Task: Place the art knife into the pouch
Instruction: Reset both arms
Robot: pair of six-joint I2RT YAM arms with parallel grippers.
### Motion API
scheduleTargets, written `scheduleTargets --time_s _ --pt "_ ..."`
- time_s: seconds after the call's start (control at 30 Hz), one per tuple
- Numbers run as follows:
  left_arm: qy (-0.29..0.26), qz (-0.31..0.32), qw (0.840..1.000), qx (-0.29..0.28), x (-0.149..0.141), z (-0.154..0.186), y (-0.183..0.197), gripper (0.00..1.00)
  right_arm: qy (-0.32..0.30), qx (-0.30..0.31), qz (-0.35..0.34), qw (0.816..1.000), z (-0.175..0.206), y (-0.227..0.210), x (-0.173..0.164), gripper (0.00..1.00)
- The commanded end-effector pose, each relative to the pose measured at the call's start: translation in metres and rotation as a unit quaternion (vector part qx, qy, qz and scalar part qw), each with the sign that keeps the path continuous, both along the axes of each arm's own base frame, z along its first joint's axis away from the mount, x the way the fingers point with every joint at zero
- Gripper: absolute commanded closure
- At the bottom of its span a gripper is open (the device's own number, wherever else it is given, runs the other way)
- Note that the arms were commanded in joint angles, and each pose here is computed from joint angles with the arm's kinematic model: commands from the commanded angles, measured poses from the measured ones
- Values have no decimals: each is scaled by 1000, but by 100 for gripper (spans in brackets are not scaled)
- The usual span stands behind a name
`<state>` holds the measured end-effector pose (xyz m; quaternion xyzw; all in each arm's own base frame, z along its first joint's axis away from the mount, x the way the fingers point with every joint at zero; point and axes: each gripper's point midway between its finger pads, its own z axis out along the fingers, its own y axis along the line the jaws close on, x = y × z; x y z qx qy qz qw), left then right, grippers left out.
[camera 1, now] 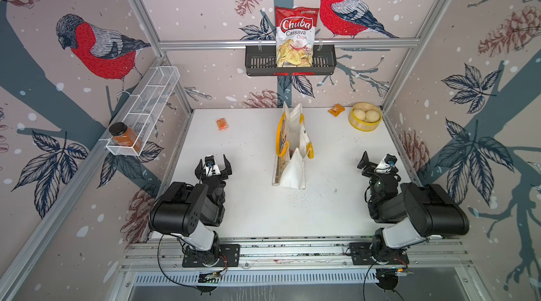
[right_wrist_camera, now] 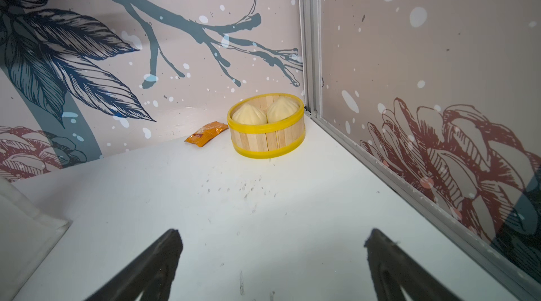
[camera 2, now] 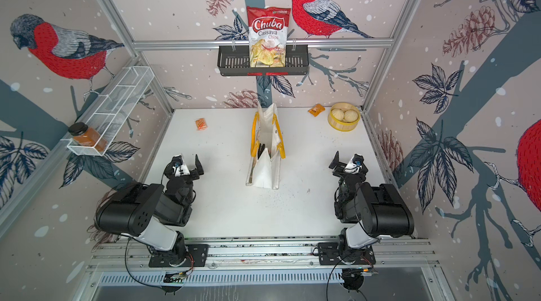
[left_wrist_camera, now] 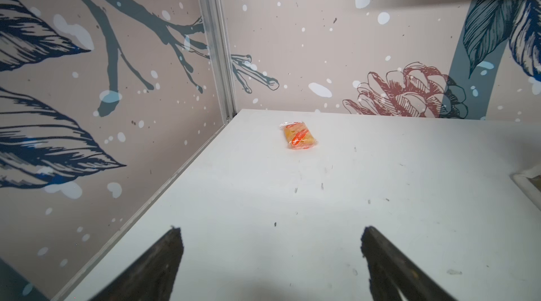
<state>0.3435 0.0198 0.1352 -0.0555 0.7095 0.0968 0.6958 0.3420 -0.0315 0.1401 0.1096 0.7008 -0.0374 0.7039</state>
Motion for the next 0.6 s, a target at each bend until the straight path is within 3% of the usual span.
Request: scheduleTargets --time_s 0.0,0.17,0.3,0.57 --pt "19 -85 996 6 19 -1 -27 4 7 -5 5 1000 0 2 8 0" --pt "37 -116 992 -19 32 -5 -26 4 19 -10 6 1000 -3 4 14 0" --pt "41 -68 996 -33 34 -6 -10 4 33 -3 -19 999 -7 -3 20 0" --pt "41 -67 996 -32 34 -6 -10 4 33 -3 -18 999 -7 -3 20 0"
